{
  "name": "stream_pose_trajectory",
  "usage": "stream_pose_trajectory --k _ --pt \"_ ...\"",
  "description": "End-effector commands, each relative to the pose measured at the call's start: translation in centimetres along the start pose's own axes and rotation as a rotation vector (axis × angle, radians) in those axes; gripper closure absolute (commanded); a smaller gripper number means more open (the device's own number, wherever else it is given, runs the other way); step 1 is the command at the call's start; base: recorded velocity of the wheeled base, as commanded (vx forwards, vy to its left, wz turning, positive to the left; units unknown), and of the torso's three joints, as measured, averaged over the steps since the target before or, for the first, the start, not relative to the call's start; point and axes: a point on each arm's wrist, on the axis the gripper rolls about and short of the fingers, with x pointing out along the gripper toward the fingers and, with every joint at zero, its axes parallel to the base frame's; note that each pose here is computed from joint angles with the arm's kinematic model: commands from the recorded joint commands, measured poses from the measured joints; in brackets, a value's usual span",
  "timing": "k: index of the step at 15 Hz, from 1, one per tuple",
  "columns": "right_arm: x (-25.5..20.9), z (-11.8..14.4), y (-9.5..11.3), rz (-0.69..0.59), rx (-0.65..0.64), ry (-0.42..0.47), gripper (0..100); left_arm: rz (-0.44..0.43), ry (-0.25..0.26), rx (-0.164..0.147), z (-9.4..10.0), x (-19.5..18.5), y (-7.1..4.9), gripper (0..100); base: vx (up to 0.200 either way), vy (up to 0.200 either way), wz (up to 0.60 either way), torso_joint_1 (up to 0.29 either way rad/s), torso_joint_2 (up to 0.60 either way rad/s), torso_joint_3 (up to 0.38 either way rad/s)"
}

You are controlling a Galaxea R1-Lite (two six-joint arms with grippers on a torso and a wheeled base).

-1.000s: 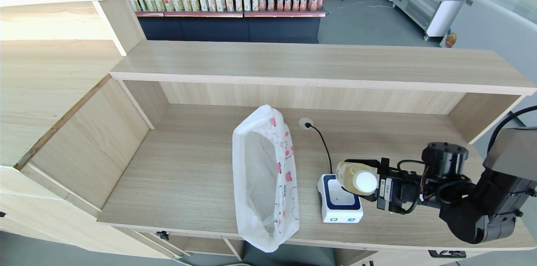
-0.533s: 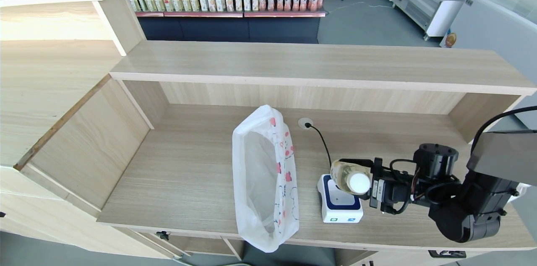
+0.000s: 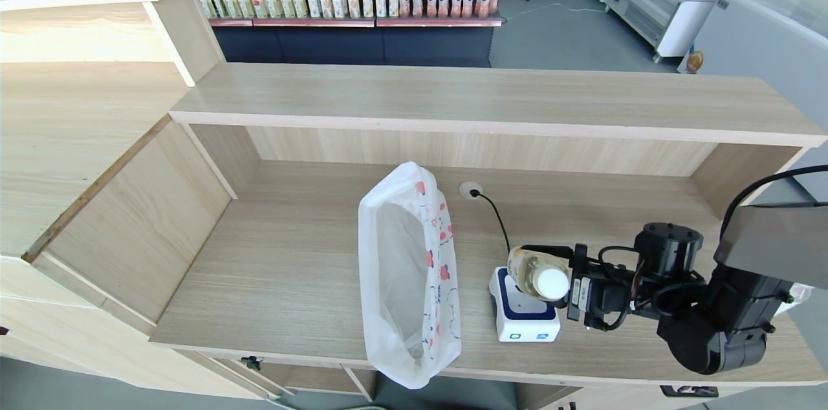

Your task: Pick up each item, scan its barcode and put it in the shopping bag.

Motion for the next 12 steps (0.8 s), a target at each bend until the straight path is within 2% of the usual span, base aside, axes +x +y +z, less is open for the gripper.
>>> stream_pose_trajectory --k 1,3,4,6,7,8,9,12 --pt "-0.1 0.3 -0.2 -0.003 0.007 -0.001 100 0.001 0.0 0.0 0.0 0.0 0.0 0 0.0 0.0 0.0 0.0 0.0 0.0" --pt "-1.3 1.6 -2.5 -0.058 0.071 -0.003 100 0.001 0.0 0.0 0.0 0.0 0.0 0 0.0 0.0 0.0 0.0 0.0 0.0" --pt "-2.1 3.1 -4.3 -0.098 0.134 -0.021 100 0.001 0.0 0.0 0.0 0.0 0.0 0 0.0 0.0 0.0 0.0 0.0 0.0" --pt "-3.7 6.6 -7.8 -0.211 0.304 -0.039 100 0.001 0.0 0.0 0.0 0.0 0.0 0 0.0 0.0 0.0 0.0 0.0 0.0" --pt "-4.6 8.2 -9.0 -0.301 0.399 -0.015 100 0.001 0.0 0.0 0.0 0.0 0.0 0 0.0 0.0 0.0 0.0 0.0 0.0" --pt "-4.9 8.9 -9.3 -0.338 0.446 -0.006 100 0.001 0.0 0.0 0.0 0.0 0.0 0 0.0 0.0 0.0 0.0 0.0 0.0" --pt "-5.5 11.2 -9.7 -0.432 0.619 0.01 100 0.001 0.0 0.0 0.0 0.0 0.0 0 0.0 0.0 0.0 0.0 0.0 0.0" --pt "-5.1 12.4 -9.5 -0.516 0.802 0.053 100 0.001 0.0 0.0 0.0 0.0 0.0 0 0.0 0.0 0.0 0.0 0.0 0.0"
